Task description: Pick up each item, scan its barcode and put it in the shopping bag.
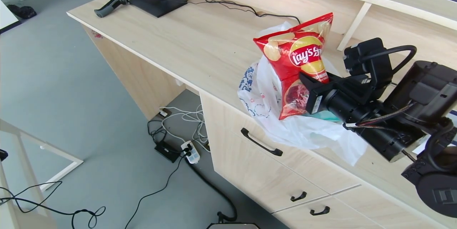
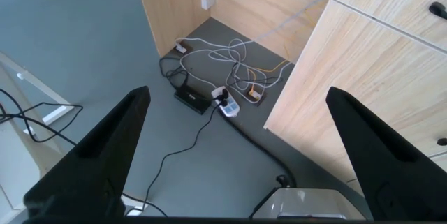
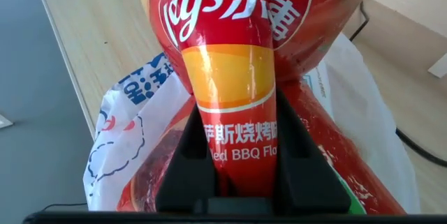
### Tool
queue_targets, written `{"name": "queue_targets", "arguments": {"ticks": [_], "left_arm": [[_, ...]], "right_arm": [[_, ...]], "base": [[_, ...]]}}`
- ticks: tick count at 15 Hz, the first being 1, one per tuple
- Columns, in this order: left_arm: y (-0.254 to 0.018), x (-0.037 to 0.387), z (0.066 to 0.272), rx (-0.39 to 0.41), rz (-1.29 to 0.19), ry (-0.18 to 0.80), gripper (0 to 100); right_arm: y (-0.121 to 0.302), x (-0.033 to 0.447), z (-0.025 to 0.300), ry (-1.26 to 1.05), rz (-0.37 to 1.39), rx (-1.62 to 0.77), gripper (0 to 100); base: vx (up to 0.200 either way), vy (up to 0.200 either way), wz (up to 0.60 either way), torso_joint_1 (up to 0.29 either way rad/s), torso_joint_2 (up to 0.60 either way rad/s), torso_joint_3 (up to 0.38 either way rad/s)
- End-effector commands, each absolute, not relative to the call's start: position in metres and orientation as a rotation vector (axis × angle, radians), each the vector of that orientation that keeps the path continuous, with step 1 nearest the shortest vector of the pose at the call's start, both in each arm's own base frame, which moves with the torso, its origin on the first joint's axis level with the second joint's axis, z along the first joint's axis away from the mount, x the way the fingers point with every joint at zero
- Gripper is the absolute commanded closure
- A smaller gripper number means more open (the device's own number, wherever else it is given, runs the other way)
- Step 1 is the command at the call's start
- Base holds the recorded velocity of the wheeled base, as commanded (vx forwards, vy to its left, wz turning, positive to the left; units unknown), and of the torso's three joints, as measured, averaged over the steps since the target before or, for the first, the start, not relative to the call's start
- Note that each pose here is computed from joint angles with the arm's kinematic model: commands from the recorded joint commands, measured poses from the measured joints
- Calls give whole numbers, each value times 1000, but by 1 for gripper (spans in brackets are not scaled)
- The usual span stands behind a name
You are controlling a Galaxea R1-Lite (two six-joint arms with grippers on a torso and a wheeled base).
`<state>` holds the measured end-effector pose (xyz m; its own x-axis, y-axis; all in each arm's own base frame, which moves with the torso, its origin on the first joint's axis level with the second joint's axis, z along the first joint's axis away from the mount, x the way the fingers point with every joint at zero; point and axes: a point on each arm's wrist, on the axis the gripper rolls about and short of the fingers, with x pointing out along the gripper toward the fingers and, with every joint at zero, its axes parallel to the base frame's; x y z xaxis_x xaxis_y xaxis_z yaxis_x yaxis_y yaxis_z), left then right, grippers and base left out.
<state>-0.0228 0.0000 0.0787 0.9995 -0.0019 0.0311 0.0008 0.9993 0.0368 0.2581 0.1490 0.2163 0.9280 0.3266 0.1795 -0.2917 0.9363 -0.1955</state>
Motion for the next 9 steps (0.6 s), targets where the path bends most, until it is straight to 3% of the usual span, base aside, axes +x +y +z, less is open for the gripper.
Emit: {"name": "queue_targets", "arguments": {"ticks": [1,9], "left_arm": [[0,-23,79,37,-1,-29,0],[0,-23,79,37,-3,-29,0]], "right_arm": [[149,259,216,-210,319,-166,100],[152,256,211,-191,334,-148,100]], "base": [[0,0,0,0,0,0],[0,0,0,0,0,0]]}}
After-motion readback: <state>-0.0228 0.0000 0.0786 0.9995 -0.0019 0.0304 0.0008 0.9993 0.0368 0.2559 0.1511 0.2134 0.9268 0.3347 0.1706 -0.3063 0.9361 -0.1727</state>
